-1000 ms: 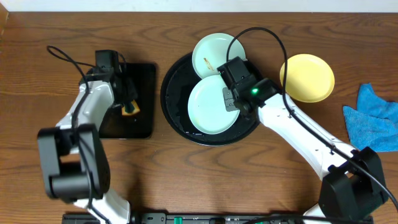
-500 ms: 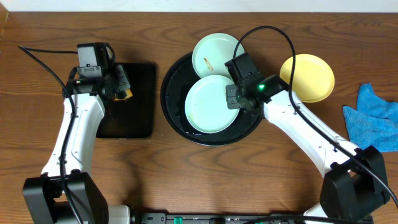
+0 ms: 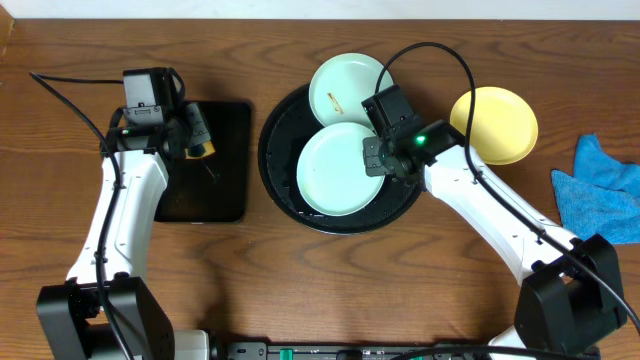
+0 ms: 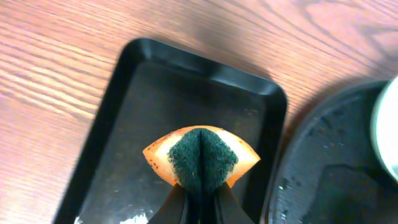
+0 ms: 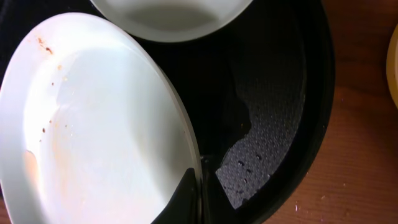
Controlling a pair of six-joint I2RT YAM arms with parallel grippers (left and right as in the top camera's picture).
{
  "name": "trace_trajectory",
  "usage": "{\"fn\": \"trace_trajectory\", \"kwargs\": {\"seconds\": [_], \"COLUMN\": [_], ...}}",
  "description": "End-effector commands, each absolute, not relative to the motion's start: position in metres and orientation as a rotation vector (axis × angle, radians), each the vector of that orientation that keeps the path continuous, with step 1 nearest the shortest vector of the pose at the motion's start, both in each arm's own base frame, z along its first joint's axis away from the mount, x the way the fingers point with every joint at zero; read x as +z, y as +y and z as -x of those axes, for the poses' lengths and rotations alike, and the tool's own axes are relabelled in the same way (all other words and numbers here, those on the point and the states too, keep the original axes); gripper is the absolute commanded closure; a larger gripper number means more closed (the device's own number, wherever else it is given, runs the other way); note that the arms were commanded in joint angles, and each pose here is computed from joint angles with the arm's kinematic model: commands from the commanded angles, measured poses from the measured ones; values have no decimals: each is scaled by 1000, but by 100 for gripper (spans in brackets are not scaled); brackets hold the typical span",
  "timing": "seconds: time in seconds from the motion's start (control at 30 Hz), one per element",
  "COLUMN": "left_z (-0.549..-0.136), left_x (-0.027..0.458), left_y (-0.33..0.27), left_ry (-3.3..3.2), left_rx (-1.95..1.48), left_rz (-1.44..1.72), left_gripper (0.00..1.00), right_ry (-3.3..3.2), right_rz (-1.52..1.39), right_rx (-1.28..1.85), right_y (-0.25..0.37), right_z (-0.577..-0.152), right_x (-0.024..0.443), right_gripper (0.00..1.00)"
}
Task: Clean dirty plates on tray and stack at the side
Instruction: 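Pick up the sponge from the black tray with the left gripper, then scrub the held green plate with the sponge in the left gripper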
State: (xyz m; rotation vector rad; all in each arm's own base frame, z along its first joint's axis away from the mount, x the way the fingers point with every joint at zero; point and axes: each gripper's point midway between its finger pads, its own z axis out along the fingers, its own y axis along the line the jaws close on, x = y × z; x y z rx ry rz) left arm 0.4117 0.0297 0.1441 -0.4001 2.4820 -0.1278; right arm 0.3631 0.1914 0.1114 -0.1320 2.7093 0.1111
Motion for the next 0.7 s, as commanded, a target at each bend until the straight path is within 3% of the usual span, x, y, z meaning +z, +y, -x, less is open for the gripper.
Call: {"fn": "trace_trajectory", "kwargs": {"seconds": [0.0,0.37,0.67], "left_z": [-414,-408,-383], "left_x": [150,152,136], "left_y": [11,-75,-158], "left_ry": [2483,2513,2570], "left_rx": [-255,-397,-458], "left_rz": [335,91,-158], "left_gripper": [92,92,92], "right_ry": [2740,2896,2934], "right_rz": [99,118,108], "right_rx": [113,156,128], "right_y": [190,201,196], "right_z": [-363,-351,-346], "right_x": [100,50,42], "right_gripper": [99,99,99]}}
